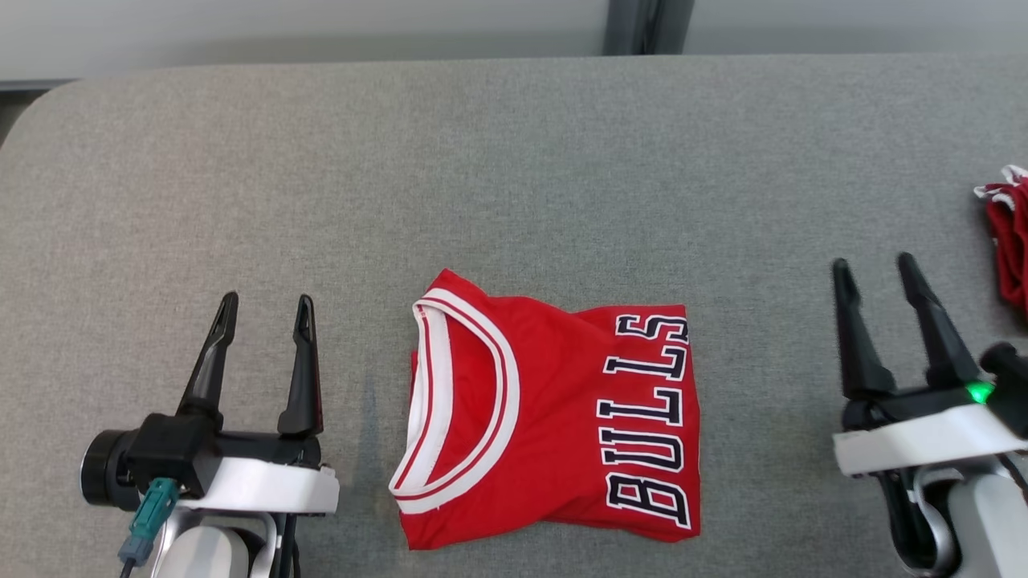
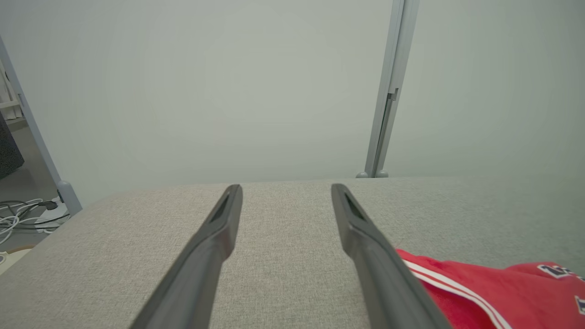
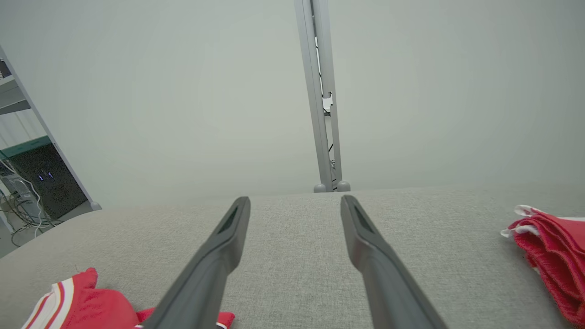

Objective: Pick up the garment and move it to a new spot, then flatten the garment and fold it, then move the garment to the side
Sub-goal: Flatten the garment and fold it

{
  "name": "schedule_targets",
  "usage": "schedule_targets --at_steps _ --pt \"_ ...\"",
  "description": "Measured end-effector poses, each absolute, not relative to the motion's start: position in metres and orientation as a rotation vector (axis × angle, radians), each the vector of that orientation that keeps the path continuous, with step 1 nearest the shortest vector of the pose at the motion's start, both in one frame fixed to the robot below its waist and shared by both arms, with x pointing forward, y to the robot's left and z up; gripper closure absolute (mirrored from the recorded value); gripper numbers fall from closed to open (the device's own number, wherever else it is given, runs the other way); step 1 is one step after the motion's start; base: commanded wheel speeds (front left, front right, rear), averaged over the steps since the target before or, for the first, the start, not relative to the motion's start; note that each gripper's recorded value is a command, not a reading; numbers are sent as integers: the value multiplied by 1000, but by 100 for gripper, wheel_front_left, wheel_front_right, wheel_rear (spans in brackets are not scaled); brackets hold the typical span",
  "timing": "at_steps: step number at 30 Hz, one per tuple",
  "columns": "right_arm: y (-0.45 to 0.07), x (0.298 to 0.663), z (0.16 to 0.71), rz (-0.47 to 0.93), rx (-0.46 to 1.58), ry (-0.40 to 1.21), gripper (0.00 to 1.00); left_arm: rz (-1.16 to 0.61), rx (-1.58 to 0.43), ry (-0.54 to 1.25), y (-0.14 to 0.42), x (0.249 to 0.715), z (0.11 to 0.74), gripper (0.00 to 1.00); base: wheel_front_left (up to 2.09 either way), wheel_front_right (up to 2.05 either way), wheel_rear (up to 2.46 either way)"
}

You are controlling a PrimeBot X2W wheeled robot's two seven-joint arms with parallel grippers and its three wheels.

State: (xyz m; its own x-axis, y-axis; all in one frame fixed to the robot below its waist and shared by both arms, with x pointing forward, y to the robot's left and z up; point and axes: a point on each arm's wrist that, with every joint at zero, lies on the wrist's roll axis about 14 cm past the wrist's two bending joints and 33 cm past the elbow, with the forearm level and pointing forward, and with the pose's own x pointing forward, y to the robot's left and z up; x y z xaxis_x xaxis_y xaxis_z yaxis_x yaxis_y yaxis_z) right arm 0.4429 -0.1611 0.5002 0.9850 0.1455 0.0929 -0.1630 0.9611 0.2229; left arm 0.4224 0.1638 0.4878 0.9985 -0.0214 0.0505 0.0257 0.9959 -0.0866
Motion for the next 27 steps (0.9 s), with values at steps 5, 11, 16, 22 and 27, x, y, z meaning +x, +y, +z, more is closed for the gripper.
schedule_targets --at_steps 5,11,16,22,27 --pt "-178 430 501 105 208 -74 0 -23 -79 -52 165 414 490 0 0 0 0" --pt "-191 409 507 64 180 -72 0 -42 -62 -37 163 398 489 0 0 0 0" --pt "-195 391 511 53 144 -56 0 -45 -60 -22 162 387 488 0 0 0 0" --pt "-196 377 516 51 121 -50 0 -43 -51 -8 164 376 486 0 0 0 0" --pt "-196 367 520 47 116 -50 0 -42 -48 -4 165 371 486 0 0 0 0"
